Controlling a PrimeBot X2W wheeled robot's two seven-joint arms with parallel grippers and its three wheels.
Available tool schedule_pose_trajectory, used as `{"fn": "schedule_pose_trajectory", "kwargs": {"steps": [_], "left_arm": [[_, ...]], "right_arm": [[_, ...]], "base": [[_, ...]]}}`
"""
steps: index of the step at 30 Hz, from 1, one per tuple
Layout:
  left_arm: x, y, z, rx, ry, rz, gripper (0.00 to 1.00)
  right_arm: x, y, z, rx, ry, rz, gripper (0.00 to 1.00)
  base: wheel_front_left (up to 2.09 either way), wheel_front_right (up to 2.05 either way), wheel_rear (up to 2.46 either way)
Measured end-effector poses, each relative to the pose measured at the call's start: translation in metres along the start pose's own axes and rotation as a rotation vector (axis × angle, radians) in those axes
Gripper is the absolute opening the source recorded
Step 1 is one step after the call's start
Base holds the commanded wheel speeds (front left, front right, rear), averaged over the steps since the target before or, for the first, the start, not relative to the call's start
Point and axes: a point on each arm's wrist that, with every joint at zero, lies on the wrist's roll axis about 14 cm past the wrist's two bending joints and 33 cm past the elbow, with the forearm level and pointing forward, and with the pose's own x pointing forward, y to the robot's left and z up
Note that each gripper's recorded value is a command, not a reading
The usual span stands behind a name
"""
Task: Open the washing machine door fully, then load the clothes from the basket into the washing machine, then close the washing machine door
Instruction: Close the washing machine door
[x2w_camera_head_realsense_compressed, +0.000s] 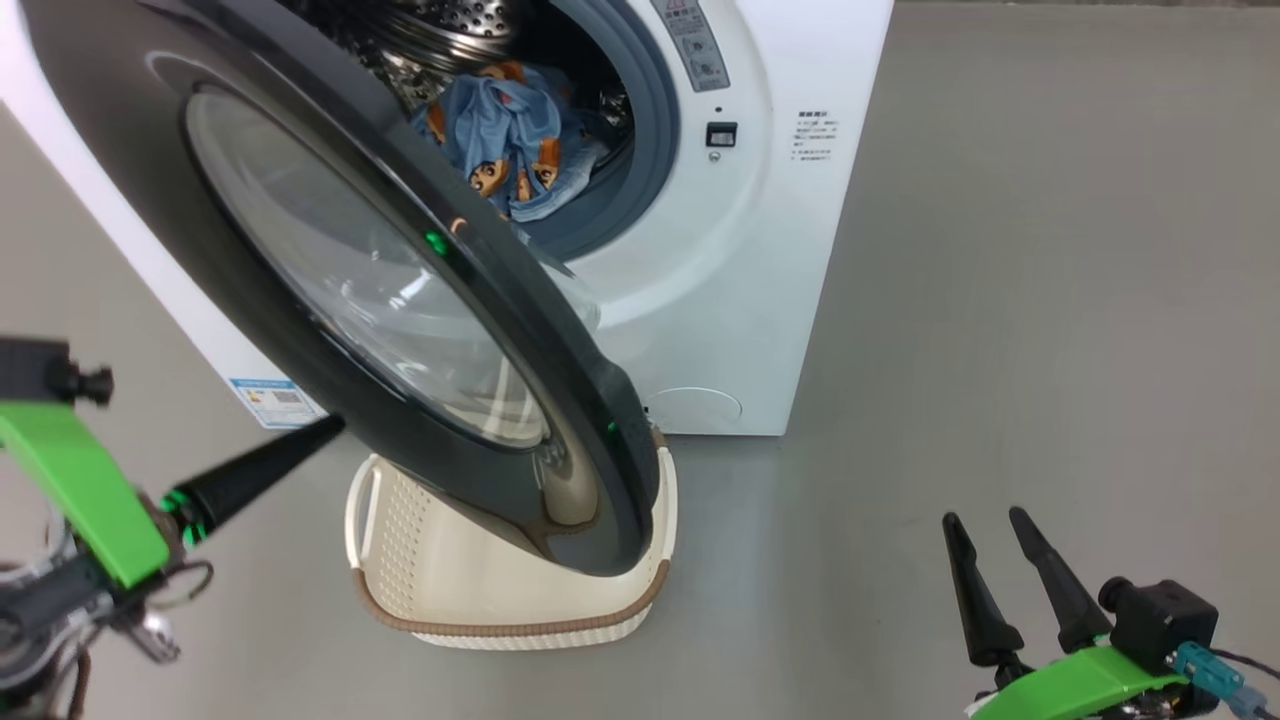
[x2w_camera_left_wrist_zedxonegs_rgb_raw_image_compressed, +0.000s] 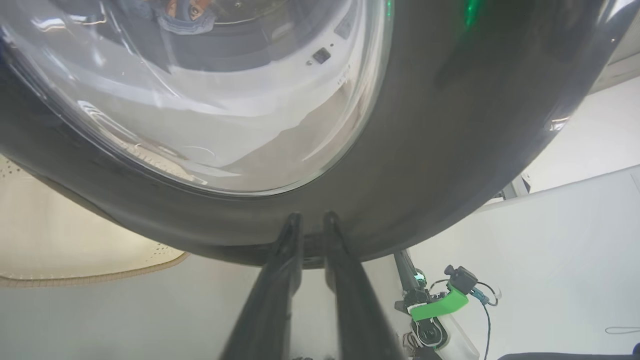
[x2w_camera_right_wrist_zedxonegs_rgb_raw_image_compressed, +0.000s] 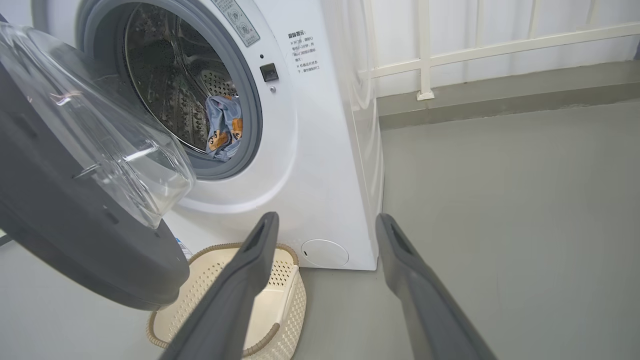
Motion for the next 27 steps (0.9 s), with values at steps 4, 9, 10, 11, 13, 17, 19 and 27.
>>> {"fn": "schedule_pose_trajectory", "kwargs": {"steps": [4, 9, 10, 11, 13, 17, 19, 27], "left_arm": [[-0.011, 0.018, -0.009, -0.033, -0.044, 0.056, 1.00], [-0.021, 0.039, -0.014, -0.040, -0.142, 0.135, 1.00], [-0.023, 0.043, -0.015, -0.047, -0.160, 0.146, 1.00], [-0.024, 0.047, -0.016, -0.049, -0.177, 0.159, 1.00], [-0.027, 0.054, -0.022, -0.056, -0.198, 0.185, 1.00], [-0.032, 0.071, -0.035, -0.086, -0.239, 0.235, 1.00], [-0.035, 0.079, -0.038, -0.091, -0.260, 0.261, 1.00], [-0.039, 0.102, -0.053, -0.004, -0.330, 0.360, 1.00]], "right_arm": [[-0.002, 0.002, -0.002, -0.001, 0.007, 0.006, 1.00], [-0.002, 0.001, -0.002, -0.006, 0.007, 0.008, 1.00], [-0.002, 0.001, -0.002, -0.007, 0.008, 0.008, 1.00], [-0.002, 0.000, -0.001, -0.009, 0.007, 0.008, 1.00], [-0.003, -0.001, -0.001, -0.012, 0.007, 0.006, 1.00], [-0.004, -0.005, -0.002, -0.019, 0.013, -0.001, 1.00], [-0.005, -0.007, -0.003, -0.019, 0.017, -0.005, 1.00], [-0.008, -0.015, -0.003, -0.023, 0.017, -0.030, 1.00]], "base": [[0.00, 0.00, 0.00], [0.00, 0.00, 0.00], [0.00, 0.00, 0.00], [0.00, 0.00, 0.00], [0.00, 0.00, 0.00], [0.00, 0.00, 0.00], [0.00, 0.00, 0.00], [0.00, 0.00, 0.00]]}}
